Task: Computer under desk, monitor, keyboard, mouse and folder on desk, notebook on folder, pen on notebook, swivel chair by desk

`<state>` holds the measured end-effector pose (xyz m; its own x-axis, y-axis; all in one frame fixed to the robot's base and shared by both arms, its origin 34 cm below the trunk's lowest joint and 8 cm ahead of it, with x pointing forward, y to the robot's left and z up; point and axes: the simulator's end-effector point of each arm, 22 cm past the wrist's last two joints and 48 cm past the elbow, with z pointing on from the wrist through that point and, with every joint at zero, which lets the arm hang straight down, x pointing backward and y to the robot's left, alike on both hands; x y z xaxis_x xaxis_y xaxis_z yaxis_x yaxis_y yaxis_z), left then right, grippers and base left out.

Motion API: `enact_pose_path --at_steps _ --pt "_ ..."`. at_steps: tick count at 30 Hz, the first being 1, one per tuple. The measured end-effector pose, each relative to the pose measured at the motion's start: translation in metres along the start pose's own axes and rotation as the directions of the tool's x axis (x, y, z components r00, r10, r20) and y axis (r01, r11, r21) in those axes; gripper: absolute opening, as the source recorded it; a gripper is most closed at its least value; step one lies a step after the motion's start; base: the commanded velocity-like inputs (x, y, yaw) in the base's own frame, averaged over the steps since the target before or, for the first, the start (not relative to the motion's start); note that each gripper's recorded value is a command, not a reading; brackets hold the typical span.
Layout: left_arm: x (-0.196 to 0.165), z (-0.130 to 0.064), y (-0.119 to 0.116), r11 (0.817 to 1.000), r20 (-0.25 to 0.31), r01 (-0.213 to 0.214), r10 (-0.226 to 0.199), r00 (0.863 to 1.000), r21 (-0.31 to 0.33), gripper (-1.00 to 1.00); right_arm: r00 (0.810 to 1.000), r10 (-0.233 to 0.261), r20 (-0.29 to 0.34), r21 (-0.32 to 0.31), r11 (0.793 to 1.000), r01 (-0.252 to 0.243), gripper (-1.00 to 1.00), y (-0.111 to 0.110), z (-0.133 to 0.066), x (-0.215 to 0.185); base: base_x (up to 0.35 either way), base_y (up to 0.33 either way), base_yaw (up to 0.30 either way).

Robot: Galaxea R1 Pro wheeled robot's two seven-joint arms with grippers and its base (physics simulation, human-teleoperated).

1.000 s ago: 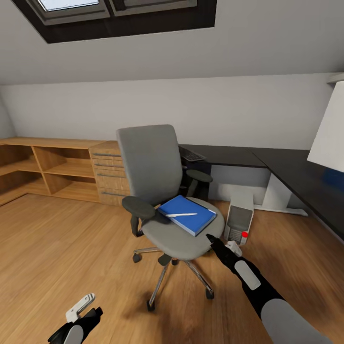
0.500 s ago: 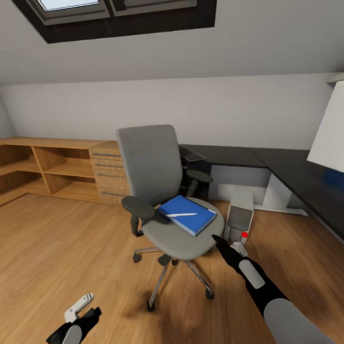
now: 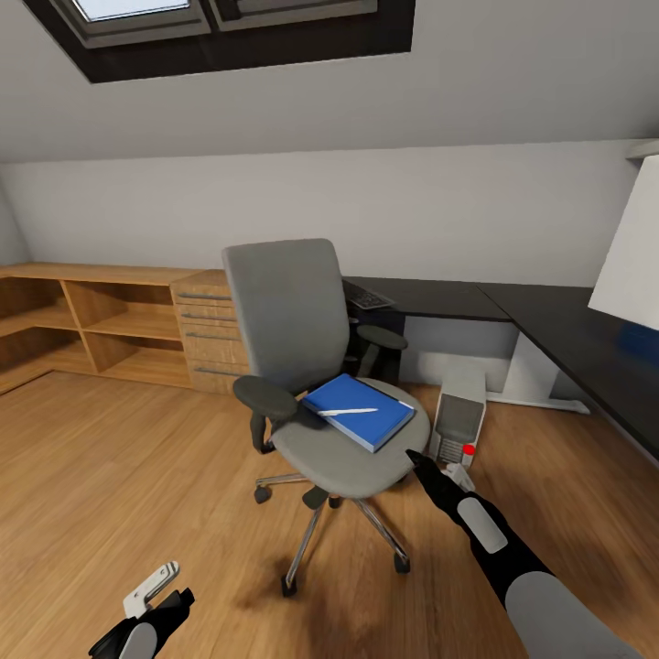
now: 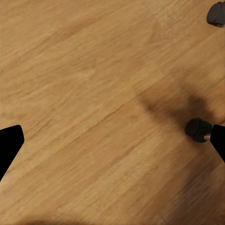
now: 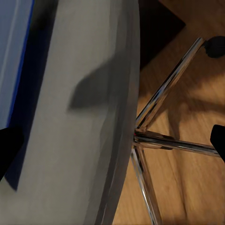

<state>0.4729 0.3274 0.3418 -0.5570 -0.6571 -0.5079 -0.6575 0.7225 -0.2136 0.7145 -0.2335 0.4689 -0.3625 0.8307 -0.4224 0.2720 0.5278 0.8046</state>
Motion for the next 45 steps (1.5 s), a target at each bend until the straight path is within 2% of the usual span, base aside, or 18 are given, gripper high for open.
enact_pose_path --at_steps 4,12,33,38,45 --pt "0.000 0.000 0.000 1.000 0.000 0.000 0.000 1.000 0.000 1.00 1.000 0.000 0.000 0.000 1.000 0.000 1.00 0.000 0.000 0.000 0.000 0.000 0.000" --pt "-0.007 0.002 0.014 1.000 0.012 -0.003 0.003 1.000 -0.020 1.00 0.999 -0.039 -0.018 -0.037 0.999 0.038 1.00 0.005 -0.001 0.004 0.000 0.000 -0.015" --pt "-0.009 0.001 0.014 1.000 0.018 -0.006 0.007 1.000 -0.017 1.00 0.999 -0.044 -0.002 -0.048 0.998 0.043 1.00 0.007 -0.004 -0.007 0.013 0.000 -0.024" --pt "-0.008 0.001 0.013 1.000 0.019 -0.010 0.011 1.000 -0.017 1.00 1.000 -0.025 0.016 -0.038 0.999 0.026 1.00 0.002 -0.005 -0.016 0.214 0.000 -0.001" --pt "-0.008 0.001 0.013 1.000 0.020 -0.013 0.014 1.000 -0.018 1.00 0.998 0.032 0.055 -0.031 0.999 -0.031 1.00 -0.005 -0.008 -0.033 0.305 0.000 0.000"
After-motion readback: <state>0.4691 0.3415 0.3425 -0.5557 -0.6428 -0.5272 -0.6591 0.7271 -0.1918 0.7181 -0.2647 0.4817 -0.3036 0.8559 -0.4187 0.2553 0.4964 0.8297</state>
